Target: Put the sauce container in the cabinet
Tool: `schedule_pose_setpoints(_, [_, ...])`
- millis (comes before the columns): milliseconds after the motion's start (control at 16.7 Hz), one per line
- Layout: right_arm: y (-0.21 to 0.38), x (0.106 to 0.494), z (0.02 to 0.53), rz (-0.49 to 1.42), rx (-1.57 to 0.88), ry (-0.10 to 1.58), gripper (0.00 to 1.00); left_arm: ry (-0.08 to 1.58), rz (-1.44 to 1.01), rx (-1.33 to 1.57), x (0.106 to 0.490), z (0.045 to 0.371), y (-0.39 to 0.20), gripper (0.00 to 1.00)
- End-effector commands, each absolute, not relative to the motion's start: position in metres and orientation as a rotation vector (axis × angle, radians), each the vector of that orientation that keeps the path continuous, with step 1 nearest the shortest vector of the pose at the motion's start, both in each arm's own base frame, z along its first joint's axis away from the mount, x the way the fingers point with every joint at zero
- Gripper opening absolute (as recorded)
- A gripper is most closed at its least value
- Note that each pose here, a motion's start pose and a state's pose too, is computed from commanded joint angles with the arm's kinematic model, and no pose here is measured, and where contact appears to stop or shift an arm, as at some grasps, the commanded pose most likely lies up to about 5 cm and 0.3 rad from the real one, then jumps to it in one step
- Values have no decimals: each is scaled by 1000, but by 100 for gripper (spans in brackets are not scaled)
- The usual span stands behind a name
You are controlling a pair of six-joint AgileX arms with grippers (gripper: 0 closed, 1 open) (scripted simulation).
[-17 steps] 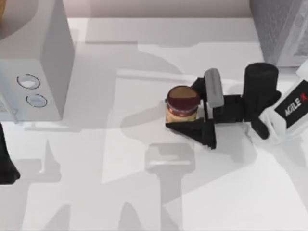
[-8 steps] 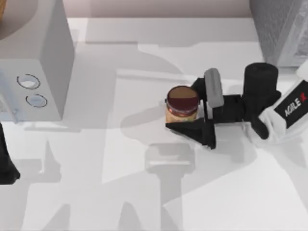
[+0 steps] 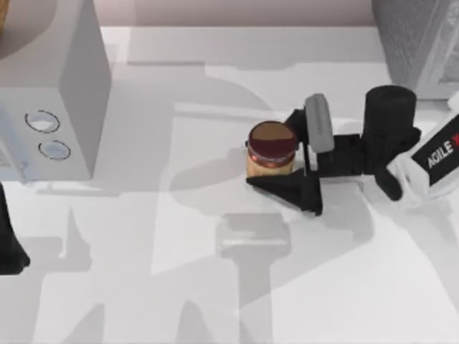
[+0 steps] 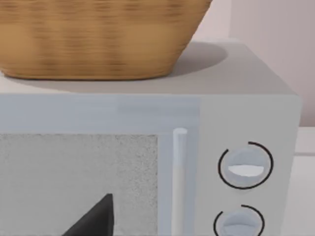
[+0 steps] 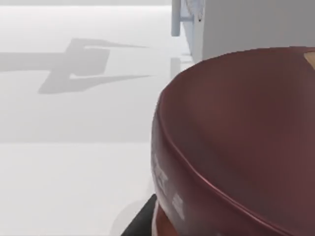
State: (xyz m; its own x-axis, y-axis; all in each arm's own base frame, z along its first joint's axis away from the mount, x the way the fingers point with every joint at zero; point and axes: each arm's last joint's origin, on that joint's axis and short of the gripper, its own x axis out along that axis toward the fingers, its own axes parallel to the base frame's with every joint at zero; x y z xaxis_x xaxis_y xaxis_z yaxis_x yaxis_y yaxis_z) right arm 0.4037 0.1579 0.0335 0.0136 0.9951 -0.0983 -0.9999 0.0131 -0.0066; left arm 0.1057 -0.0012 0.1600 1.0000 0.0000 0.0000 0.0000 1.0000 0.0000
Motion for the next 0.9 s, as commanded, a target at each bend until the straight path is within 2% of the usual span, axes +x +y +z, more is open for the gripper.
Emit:
schedule_pose_setpoints(540, [158, 403, 159, 1558, -76, 80, 0, 0, 0, 0, 106, 160, -1, 100])
schedule_pose_setpoints(900, [156, 401, 168, 1556, -75, 82, 0, 0, 0, 0, 106, 160, -1, 100])
